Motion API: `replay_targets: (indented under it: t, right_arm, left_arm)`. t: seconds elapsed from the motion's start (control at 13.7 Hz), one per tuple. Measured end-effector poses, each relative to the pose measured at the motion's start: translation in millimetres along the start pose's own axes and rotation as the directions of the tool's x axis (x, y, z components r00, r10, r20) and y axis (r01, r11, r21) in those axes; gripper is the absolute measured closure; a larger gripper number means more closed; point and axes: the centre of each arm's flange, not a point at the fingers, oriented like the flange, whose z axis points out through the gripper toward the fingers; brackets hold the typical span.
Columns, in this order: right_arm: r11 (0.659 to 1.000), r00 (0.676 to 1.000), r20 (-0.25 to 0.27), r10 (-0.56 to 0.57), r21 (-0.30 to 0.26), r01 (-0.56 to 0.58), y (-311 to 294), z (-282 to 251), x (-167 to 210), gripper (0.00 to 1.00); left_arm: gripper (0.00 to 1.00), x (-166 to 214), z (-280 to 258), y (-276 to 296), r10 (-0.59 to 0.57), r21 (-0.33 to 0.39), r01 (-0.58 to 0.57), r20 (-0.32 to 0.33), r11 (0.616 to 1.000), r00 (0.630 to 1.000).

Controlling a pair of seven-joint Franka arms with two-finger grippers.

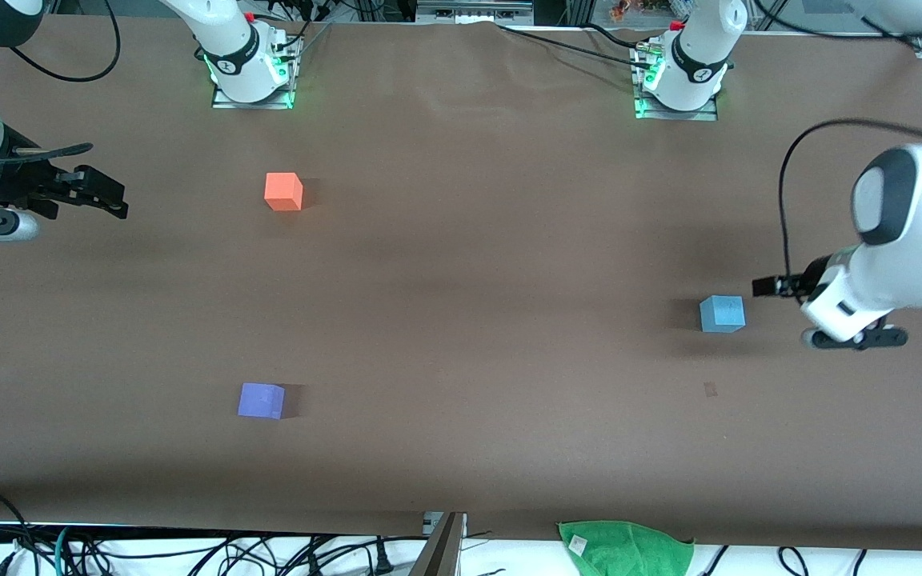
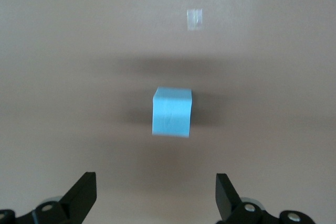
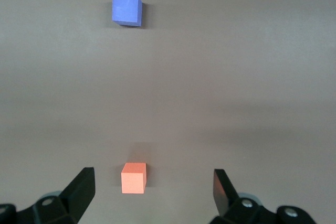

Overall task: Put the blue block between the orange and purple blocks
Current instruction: 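Close the left gripper on the light-blue cube and lift it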

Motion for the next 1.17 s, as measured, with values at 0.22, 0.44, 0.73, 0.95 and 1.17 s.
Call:
replay_targets:
  t: [0.22,0.44,0.73,0.95,1.17]
  right_arm:
    - [1.0,1.0,0.0,0.0,0.0,0.0,0.0,0.0,0.0,0.0]
    - [1.0,1.0,0.0,0.0,0.0,0.0,0.0,-0.1,0.0,0.0]
    - [1.0,1.0,0.0,0.0,0.0,0.0,0.0,-0.1,0.0,0.0]
    - [1.0,1.0,0.0,0.0,0.0,0.0,0.0,-0.1,0.0,0.0]
    - [1.0,1.0,0.0,0.0,0.0,0.0,0.0,-0.1,0.0,0.0]
  left_arm:
    - [0.0,28.5,57.0,-6.9,0.063,-0.002,-0.063,-0.054,0.998,0.997]
    - [0.0,26.2,114.5,-11.3,0.08,-0.004,-0.081,-0.097,0.997,0.992]
    - [0.0,9.5,155.1,-6.3,0.089,-0.009,-0.09,-0.068,0.996,0.994]
    - [0.0,6.0,161.2,-4.3,0.093,-0.011,-0.093,-0.059,0.996,0.994]
    - [0.04,3.0,166.5,-1.3,0.098,-0.013,-0.098,-0.048,0.995,0.994]
